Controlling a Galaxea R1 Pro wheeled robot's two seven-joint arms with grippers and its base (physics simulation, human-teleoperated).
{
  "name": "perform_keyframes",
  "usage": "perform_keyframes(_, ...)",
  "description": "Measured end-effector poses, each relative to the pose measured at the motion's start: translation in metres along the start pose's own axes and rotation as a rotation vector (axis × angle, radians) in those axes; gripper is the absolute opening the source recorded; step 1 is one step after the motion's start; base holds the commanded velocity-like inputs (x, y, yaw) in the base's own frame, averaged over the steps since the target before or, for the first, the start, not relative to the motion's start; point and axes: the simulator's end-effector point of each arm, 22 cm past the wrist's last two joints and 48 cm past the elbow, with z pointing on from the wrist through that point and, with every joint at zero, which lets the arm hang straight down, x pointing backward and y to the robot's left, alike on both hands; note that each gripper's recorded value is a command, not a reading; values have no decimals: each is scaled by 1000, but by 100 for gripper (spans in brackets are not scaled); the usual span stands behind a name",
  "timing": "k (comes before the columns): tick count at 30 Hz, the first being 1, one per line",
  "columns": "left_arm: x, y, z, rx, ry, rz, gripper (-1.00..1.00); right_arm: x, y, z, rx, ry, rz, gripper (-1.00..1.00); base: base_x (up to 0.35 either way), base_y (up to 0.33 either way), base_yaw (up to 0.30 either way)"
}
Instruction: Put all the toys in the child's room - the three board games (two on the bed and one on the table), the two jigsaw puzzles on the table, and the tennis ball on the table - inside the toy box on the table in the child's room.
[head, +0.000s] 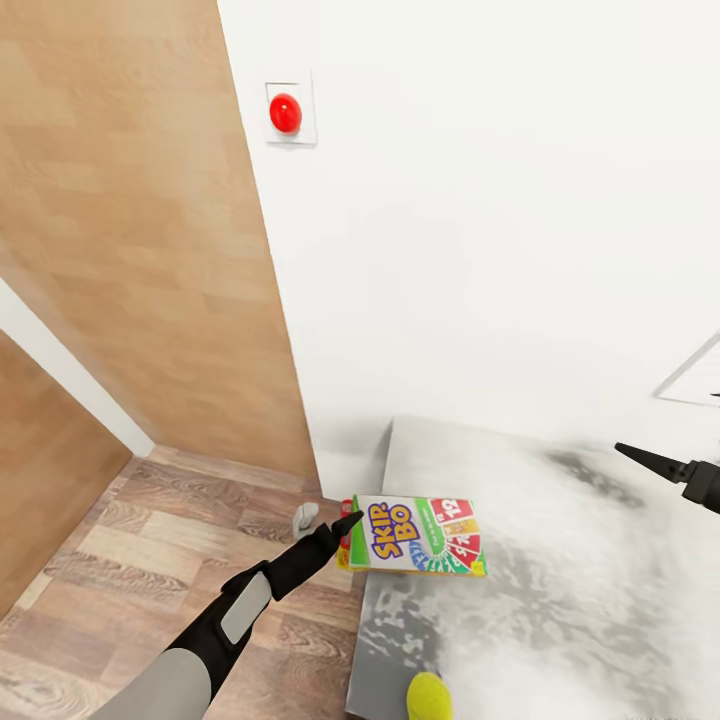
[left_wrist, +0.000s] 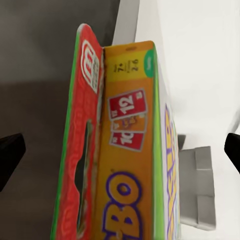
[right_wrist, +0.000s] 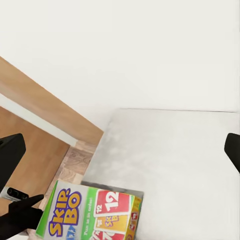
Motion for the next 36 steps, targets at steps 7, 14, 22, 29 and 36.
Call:
perform_keyframes(7, 0, 0, 0, 0, 0, 0, 100, 0, 0, 0, 0, -1, 0, 100, 0, 0, -23)
perform_keyframes(14, 0, 0, 0, 1, 0, 1, 100, -1, 0, 0, 1, -1, 0, 100, 0, 0, -9)
perform_keyframes(22, 0, -1, 0, 1, 0, 1, 100, -1, 0, -1, 1, -2, -1, 100, 0, 0, -3)
perform_keyframes(29, 0, -1, 0, 1, 0, 1, 100, -1, 0, -1, 1, -2, -1, 100, 0, 0, -9)
perform_keyframes(36, 0, -1, 0, 1, 0, 1, 100, -1, 0, -1, 0, -2, 0, 100, 0, 0, -78)
